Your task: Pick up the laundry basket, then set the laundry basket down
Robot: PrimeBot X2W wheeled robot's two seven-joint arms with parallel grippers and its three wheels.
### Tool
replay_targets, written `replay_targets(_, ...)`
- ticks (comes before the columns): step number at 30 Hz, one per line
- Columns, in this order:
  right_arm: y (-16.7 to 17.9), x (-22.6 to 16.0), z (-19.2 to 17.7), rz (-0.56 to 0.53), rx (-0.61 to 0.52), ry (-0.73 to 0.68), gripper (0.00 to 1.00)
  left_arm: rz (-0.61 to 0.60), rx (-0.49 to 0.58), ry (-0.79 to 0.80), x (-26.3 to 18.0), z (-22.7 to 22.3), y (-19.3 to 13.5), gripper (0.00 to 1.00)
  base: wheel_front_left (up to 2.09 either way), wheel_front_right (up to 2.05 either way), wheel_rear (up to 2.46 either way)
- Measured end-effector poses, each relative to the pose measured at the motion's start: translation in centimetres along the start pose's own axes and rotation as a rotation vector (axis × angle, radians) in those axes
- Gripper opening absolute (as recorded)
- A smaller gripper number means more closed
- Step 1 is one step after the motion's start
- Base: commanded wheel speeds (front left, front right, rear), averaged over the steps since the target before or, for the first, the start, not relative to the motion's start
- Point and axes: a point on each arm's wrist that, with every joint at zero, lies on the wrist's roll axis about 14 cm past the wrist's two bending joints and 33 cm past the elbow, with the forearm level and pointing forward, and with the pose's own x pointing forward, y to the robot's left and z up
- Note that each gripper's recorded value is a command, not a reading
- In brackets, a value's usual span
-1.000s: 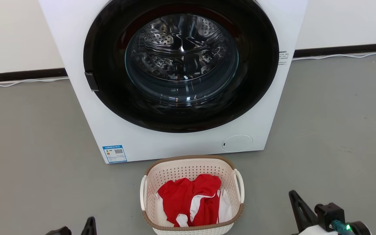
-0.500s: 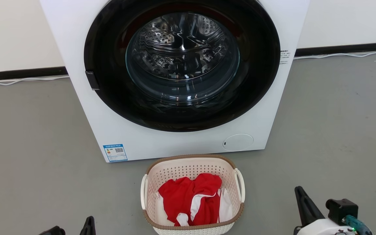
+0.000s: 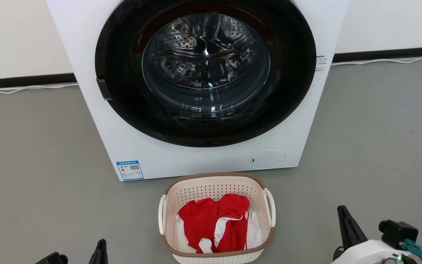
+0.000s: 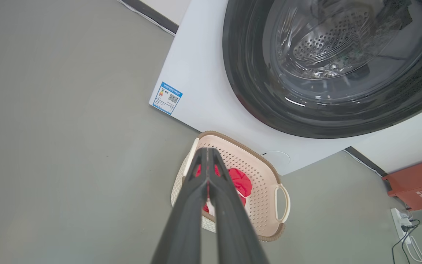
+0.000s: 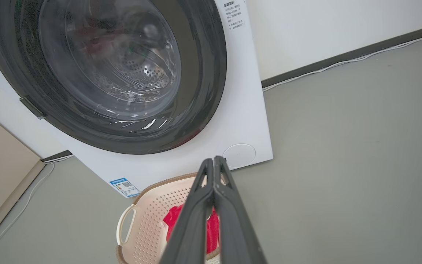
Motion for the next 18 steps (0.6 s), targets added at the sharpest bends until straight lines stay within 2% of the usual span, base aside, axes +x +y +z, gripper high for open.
replay_targets(18,-0.25,0.33,0.8,-0.026,0.238,-0.015,0.0,-0.008,-0.191,0.014,0.25,0.33,-0.46,0.0,0.0,0.0,0.0)
